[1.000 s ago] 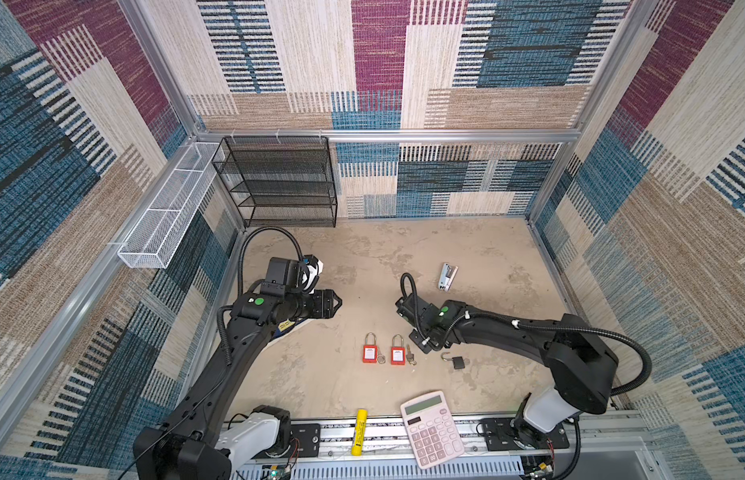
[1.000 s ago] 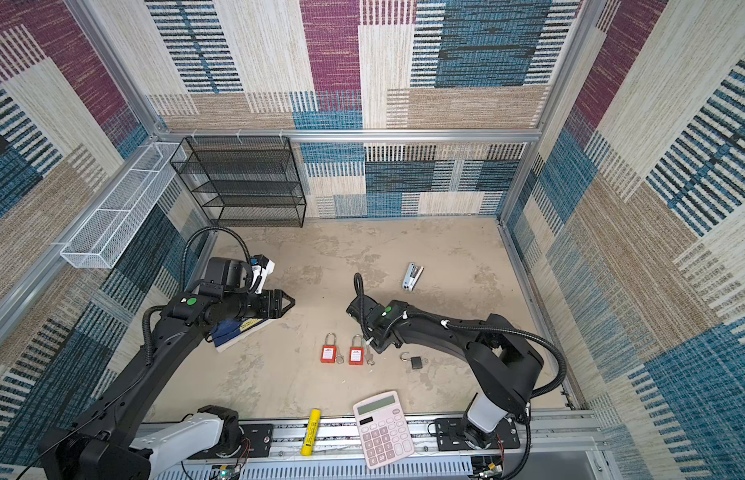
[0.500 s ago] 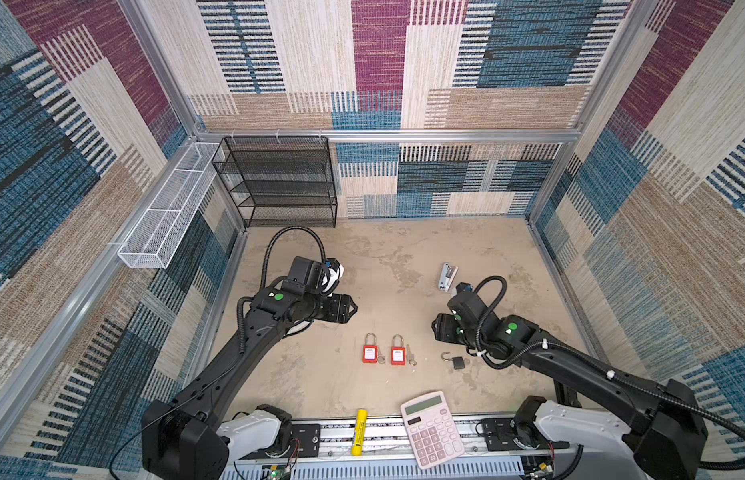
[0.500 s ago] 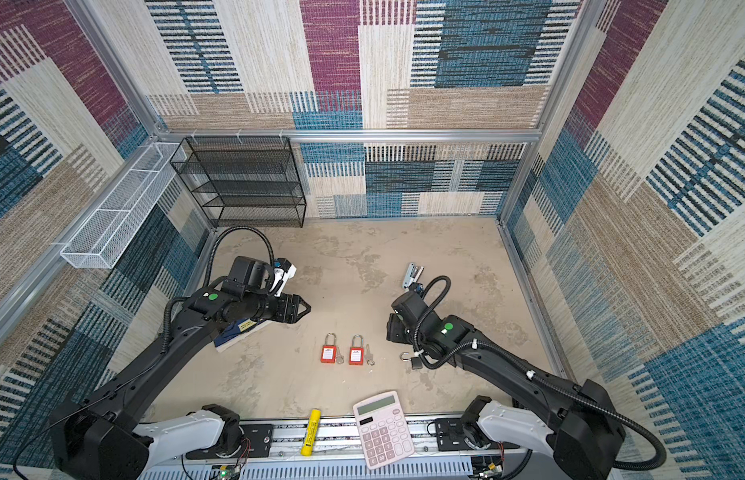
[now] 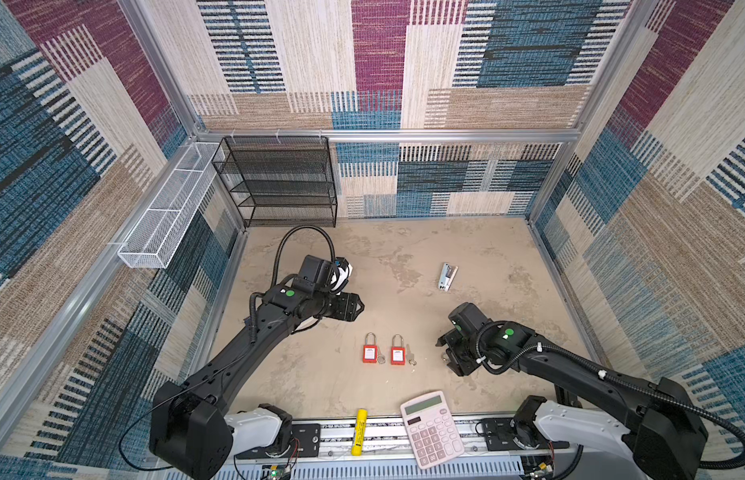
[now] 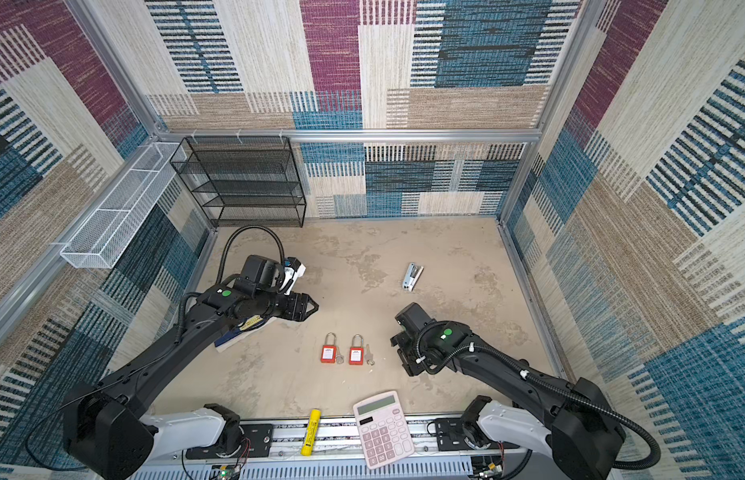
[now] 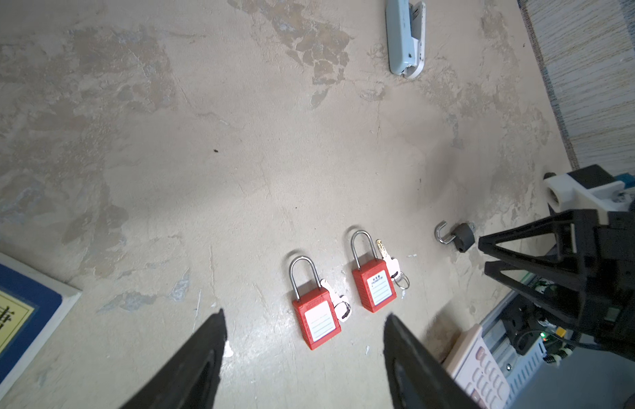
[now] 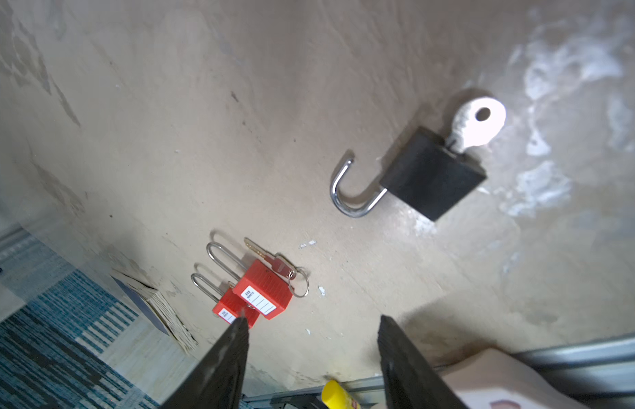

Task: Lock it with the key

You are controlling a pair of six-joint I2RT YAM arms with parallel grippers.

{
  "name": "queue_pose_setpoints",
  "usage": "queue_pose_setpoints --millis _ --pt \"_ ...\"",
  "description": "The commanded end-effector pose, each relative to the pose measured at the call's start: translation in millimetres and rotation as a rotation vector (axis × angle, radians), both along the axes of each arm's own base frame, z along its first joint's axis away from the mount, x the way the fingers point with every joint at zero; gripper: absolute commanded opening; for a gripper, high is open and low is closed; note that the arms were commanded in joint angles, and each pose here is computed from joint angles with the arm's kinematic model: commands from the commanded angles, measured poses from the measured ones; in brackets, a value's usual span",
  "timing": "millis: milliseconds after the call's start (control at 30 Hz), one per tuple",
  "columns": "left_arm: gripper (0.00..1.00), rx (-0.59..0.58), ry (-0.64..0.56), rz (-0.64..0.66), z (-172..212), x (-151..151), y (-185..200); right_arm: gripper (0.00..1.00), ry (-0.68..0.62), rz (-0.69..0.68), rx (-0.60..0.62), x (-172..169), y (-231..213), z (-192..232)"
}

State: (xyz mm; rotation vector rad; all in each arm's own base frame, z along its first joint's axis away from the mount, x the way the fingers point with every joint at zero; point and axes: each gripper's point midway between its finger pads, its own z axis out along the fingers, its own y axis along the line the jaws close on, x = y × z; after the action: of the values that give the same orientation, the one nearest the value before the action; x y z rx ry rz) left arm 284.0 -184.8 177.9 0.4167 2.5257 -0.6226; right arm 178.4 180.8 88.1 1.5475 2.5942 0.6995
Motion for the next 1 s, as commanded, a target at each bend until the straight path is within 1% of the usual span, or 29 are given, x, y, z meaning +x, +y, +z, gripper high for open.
queue_pose_setpoints --millis 0,133,200,333,433,567,767,967 --pt "0.72 -0.03 -0.015 -0.014 6.7 3.1 -8.2 0.6 0.093 -0.194 -0.036 -11.3 -22.6 -1.5" --pt "0.72 -0.024 0.014 -0.033 -2.1 4.5 -12.9 0.6 0.23 -0.243 0.027 -33.6 -24.4 -25.6" --pt "0.72 -0.024 0.026 -0.038 -4.3 6.5 -15.5 0.59 0.274 -0.259 0.039 -40.1 -25.3 -35.0" --pt "0.72 -0.03 0.028 -0.049 -3.0 10.7 -22.2 0.59 0.278 -0.29 -0.03 -37.6 -38.8 -38.8" --pt "0.72 -0.027 0.035 -0.065 -5.0 13.0 -25.9 0.59 0.259 -0.286 -0.03 -28.2 -40.5 -40.0" --pt "0.72 -0.021 0.045 -0.08 -9.2 17.3 -29.8 0.6 0.269 -0.28 -0.067 -17.4 -50.2 -43.6" --pt "0.72 -0.013 0.058 -0.087 -13.7 21.3 -34.6 0.6 0.25 -0.267 -0.076 4.1 -57.0 -43.8" --pt "0.72 -0.008 0.058 -0.09 -13.9 21.3 -39.6 0.6 0.287 -0.251 -0.033 4.3 -49.8 -52.0"
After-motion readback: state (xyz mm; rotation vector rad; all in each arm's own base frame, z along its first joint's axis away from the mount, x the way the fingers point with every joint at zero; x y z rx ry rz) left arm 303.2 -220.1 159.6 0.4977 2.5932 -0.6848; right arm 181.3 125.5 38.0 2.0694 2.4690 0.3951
